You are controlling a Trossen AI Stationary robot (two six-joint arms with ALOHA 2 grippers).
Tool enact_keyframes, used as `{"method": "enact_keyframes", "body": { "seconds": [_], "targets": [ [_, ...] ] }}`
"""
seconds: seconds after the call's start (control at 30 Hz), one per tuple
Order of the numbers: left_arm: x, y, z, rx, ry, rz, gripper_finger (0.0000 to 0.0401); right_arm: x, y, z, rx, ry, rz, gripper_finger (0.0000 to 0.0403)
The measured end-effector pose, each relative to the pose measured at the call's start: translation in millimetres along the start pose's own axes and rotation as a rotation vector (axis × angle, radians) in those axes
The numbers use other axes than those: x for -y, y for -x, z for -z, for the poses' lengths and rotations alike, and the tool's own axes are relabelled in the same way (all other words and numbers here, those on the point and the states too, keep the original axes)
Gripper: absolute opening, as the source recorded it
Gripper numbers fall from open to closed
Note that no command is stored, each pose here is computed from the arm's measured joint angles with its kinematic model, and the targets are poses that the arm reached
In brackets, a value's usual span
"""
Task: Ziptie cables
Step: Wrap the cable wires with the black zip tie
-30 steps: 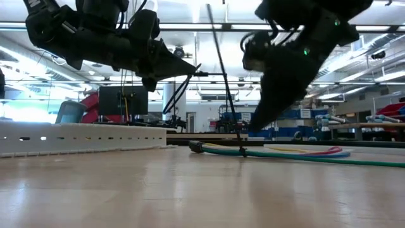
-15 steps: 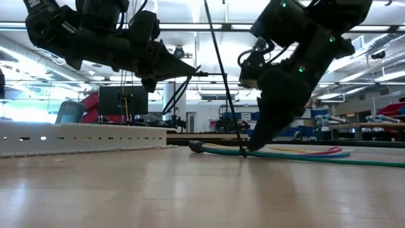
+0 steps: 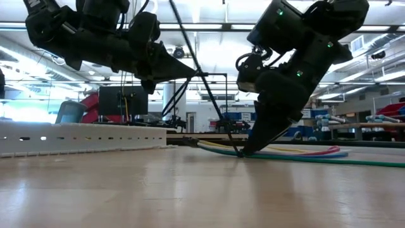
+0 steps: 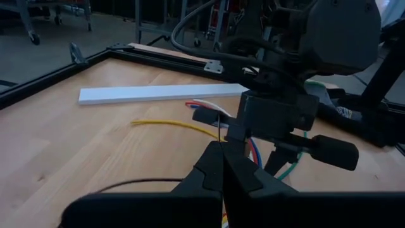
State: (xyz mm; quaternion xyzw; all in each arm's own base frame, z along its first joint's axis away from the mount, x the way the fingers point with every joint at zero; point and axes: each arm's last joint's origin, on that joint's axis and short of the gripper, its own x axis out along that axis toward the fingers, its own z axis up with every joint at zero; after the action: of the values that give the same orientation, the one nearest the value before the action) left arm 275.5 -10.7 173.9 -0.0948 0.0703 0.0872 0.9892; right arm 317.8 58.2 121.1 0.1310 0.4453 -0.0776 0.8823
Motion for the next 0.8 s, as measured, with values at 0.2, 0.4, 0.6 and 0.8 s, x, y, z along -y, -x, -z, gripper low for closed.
{"method": "enact_keyframes", "body": {
  "seconds": [0.2,0.4,0.6,0.8],
  "targets": [
    [0,0,0,0.0,0.0,0.0,0.0,0,0,-1,0.01,0.051,-0.003,0.0013],
    [-5,8,4,0.058,0.023,0.031,0.0,-4,15,-4,0.046,0.069,0.02,0.0001],
    [-13,20,11,0.114,0.117,0.069,0.0,-9,24,-8,0.084,0.126,-0.002,0.0001],
    [-10,14,15,0.075,0.184,0.136,0.0,-8,24,-12,0.122,0.146,0.007,0.0001]
  ]
}}
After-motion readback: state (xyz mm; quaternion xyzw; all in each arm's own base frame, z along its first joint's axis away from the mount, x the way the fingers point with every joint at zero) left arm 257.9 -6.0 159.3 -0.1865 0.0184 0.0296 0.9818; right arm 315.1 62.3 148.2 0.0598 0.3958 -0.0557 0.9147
